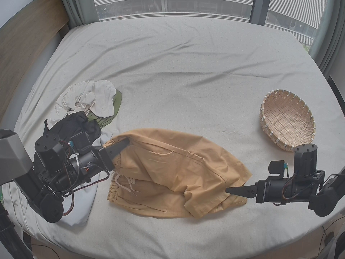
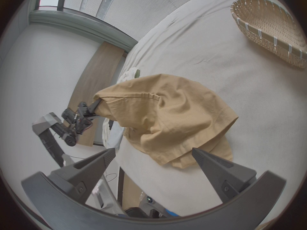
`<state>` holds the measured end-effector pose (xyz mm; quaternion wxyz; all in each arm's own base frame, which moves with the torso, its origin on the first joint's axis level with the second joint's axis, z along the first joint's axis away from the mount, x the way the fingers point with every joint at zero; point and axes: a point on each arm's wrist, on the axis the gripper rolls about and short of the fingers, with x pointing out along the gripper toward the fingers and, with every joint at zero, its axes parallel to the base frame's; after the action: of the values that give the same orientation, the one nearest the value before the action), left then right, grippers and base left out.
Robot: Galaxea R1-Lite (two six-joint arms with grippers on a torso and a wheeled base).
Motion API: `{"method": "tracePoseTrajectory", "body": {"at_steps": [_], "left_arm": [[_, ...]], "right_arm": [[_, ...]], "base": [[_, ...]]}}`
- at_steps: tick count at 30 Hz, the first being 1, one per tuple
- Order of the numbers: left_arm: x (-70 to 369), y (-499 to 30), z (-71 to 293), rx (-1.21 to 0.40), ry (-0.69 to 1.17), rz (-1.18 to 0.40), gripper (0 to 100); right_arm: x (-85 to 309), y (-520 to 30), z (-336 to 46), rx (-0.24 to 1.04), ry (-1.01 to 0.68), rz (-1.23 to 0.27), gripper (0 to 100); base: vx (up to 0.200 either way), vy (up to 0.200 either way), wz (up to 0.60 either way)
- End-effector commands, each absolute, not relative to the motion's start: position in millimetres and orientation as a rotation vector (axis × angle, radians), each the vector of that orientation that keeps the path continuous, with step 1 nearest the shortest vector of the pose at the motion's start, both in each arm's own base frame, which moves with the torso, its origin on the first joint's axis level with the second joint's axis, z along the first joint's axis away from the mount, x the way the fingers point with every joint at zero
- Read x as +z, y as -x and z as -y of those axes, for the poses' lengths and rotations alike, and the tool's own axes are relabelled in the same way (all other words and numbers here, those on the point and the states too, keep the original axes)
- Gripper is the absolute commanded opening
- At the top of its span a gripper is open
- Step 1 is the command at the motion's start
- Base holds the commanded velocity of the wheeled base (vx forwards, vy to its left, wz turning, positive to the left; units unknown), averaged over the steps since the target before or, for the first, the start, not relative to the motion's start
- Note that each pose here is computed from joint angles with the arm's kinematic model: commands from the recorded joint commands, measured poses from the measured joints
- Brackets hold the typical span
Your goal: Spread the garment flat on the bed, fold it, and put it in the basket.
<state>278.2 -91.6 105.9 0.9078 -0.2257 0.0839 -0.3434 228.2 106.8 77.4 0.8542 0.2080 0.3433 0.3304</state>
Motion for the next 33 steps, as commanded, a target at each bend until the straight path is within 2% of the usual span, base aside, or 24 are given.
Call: {"method": "tracePoseTrajectory", "body": {"at_steps": [1,23,33], "left_arm": [[105,-278,91,-0.707,0.466,-0.174,0],[106,-279,91,-0.708,0.464,-0.169,0],[107,-279,91,-0.709,0.458,-0.162,0]], "right_arm": [[50,-232,-120,0.663,-0.406,-0.785,100],[37,-231,-124,0.642,-0.388,-0.747,100],[31,-241,-127,0.648,-0.378,-0.684,100]], "base": [[0.000,0.000,0.00],[0.000,0.000,0.00],[0.000,0.000,0.00]]}}
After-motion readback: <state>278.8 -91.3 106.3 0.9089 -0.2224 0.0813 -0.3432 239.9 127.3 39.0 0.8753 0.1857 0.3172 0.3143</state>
